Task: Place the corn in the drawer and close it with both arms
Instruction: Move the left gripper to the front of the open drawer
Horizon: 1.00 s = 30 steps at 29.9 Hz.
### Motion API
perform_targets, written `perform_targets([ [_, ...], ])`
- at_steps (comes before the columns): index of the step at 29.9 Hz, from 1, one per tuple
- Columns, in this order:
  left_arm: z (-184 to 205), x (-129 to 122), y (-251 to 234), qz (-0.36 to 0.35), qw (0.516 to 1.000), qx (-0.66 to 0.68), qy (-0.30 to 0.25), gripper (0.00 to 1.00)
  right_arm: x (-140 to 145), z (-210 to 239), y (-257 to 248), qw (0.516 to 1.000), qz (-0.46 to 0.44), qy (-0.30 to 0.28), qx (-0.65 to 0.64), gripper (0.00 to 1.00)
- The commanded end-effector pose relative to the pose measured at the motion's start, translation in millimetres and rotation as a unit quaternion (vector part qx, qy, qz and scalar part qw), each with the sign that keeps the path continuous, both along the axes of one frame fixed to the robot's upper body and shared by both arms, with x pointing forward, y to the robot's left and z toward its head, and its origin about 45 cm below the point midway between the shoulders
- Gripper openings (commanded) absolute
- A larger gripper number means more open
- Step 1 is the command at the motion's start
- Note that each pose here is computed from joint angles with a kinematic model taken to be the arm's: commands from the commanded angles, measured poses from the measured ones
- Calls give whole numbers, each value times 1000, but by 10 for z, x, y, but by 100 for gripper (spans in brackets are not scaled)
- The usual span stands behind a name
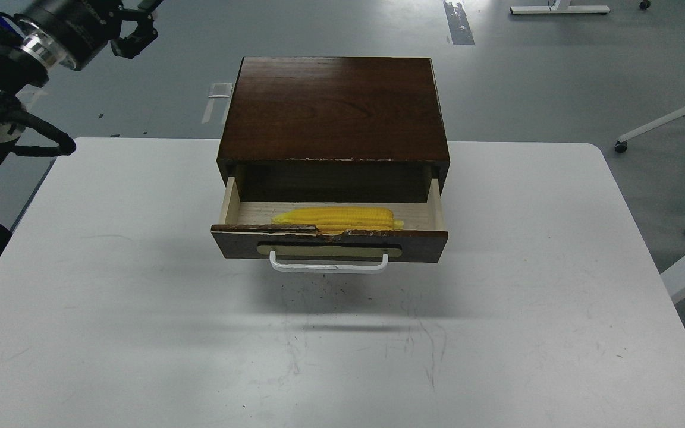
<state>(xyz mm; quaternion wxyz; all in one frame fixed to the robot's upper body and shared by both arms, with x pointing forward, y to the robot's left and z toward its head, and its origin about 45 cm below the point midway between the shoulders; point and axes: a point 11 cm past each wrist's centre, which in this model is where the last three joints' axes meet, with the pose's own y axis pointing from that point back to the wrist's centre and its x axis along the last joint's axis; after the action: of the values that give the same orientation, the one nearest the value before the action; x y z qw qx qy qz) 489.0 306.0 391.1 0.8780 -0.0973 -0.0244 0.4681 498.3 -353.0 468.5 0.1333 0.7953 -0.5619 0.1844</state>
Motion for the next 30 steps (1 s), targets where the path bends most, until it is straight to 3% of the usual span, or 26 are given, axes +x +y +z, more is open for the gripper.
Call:
perform_targets([
  [1, 77, -170, -501, -80, 994, 72, -35, 91, -24, -259, -347, 993, -44, 29, 110, 100],
  [5, 21, -485, -1037, -173, 962, 191, -88, 79, -72, -508, -705, 968, -90, 44, 231, 100],
  [11, -144, -1142, -1563, -300, 869, 325, -222, 61, -184, -901, -1119, 929, -134, 58, 340, 100],
  [12, -153, -1265, -1642, -321, 849, 341, -246, 50, -218, -1002, -1164, 925, -141, 64, 348, 100],
  [14, -174, -1382, -1712, -337, 828, 360, -267, 41, -256, -1113, -1201, 922, -147, 72, 352, 100],
  [16, -215, -1576, -1837, -363, 795, 384, -298, 25, -303, -1232, -1244, 918, -154, 79, 357, 100],
  [18, -359, -1815, -1948, -394, 740, 429, -336, 2, -363, -1348, -1321, 914, -163, 83, 363, 100],
  [24, -839, -1930, -1896, -427, 647, 525, -351, 0, -336, -1386, -1283, 909, -153, 78, 380, 100],
  [30, -1069, -1990, -1884, -445, 602, 559, -357, 0, -453, -1676, -1351, 884, -169, 90, 426, 100],
])
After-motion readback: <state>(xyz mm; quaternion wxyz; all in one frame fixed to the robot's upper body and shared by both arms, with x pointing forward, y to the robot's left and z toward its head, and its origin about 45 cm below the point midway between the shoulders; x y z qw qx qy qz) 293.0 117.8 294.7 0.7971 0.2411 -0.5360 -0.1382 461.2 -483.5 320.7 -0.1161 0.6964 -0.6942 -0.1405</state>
